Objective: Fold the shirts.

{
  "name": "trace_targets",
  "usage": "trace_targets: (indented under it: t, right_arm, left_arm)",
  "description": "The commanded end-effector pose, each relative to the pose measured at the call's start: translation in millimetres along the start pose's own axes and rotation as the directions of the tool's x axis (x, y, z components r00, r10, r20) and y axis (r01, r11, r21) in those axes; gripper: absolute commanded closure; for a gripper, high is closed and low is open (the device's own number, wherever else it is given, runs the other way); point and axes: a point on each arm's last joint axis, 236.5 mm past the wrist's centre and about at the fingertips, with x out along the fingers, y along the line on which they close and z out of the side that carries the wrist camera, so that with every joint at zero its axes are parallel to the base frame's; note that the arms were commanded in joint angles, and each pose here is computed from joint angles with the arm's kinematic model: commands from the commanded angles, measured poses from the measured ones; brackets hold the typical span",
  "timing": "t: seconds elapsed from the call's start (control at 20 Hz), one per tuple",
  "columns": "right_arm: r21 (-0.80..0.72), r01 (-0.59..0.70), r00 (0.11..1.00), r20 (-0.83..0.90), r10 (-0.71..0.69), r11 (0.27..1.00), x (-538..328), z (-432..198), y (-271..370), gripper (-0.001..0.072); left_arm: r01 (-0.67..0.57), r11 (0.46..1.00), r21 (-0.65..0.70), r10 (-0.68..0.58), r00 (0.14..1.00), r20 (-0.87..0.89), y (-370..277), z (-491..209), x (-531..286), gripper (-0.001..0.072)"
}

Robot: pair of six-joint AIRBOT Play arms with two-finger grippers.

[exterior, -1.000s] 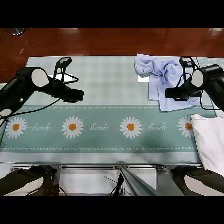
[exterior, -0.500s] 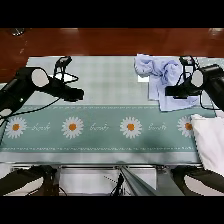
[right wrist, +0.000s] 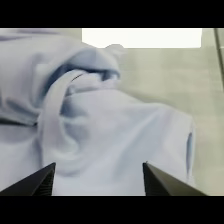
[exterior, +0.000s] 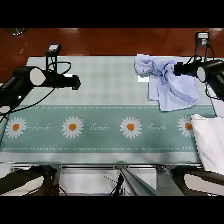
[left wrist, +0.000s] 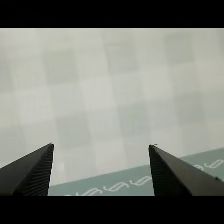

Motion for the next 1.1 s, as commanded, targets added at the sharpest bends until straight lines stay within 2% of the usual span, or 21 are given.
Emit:
trace_targets:
  t: [0.0,0.25,0.4,0.45,0.55,0.65,0.75,0.85,0.95,1.05]
  right_arm:
    - [0.130,0.084,0.994,-0.079,-0.074,0.988,53.1,-9.1,-51.7,0.0094]
    - [0.127,0.152,0.913,-0.398,-0.090,0.980,106.1,-90.0,-66.8,0.0095]
    - [0.146,0.135,0.889,-0.455,-0.055,0.980,111.4,-108.6,-56.7,0.0096]
    - [0.162,0.102,0.887,-0.461,-0.016,0.981,111.1,-110.1,-47.5,0.0117]
    - [0.199,0.018,0.874,-0.479,0.081,0.980,108.0,-114.3,-24.5,0.0274]
    - [0.228,-0.062,0.861,-0.480,0.167,0.972,101.6,-112.4,-4.7,0.0694]
    - [0.251,-0.133,0.874,-0.426,0.233,0.959,87.9,-87.7,8.2,0.0692]
    - [0.247,-0.174,0.917,-0.311,0.248,0.953,60.0,-31.8,5.6,0.0692]
    - [0.222,-0.232,0.958,-0.120,0.262,0.947,8.6,48.6,-0.1,0.0693]
    - [0.178,-0.297,0.954,0.097,0.283,0.938,-66.1,127.8,-4.0,0.0692]
  left_arm:
    - [-0.046,0.999,-0.029,0.047,0.998,0.043,28.3,11.8,-1.7,0.0004]
    - [-0.059,0.997,-0.047,0.060,0.998,0.035,38.4,10.2,-0.7,0.0004]
    - [-0.056,0.996,-0.062,0.058,0.998,0.024,38.1,7.6,2.3,0.0004]
    - [-0.046,0.995,-0.085,0.047,0.999,0.018,36.0,6.2,4.6,0.0004]
    - [-0.023,0.993,-0.117,0.021,1.000,-0.020,30.5,-3.0,10.8,0.0004]
    - [-0.018,0.992,-0.128,0.006,0.995,-0.098,27.6,-21.7,14.3,0.0005]
    - [-0.026,0.992,-0.127,0.005,0.987,-0.162,31.2,-35.6,8.9,0.0004]
    - [-0.042,0.990,-0.134,0.013,0.977,-0.211,44.8,-39.8,-9.3,0.0005]
    - [-0.059,0.987,-0.153,0.028,0.980,-0.196,61.1,-29.9,-35.9,0.0005]
    - [-0.055,0.982,-0.181,0.032,0.991,-0.127,67.3,-17.3,-69.6,0.0005]
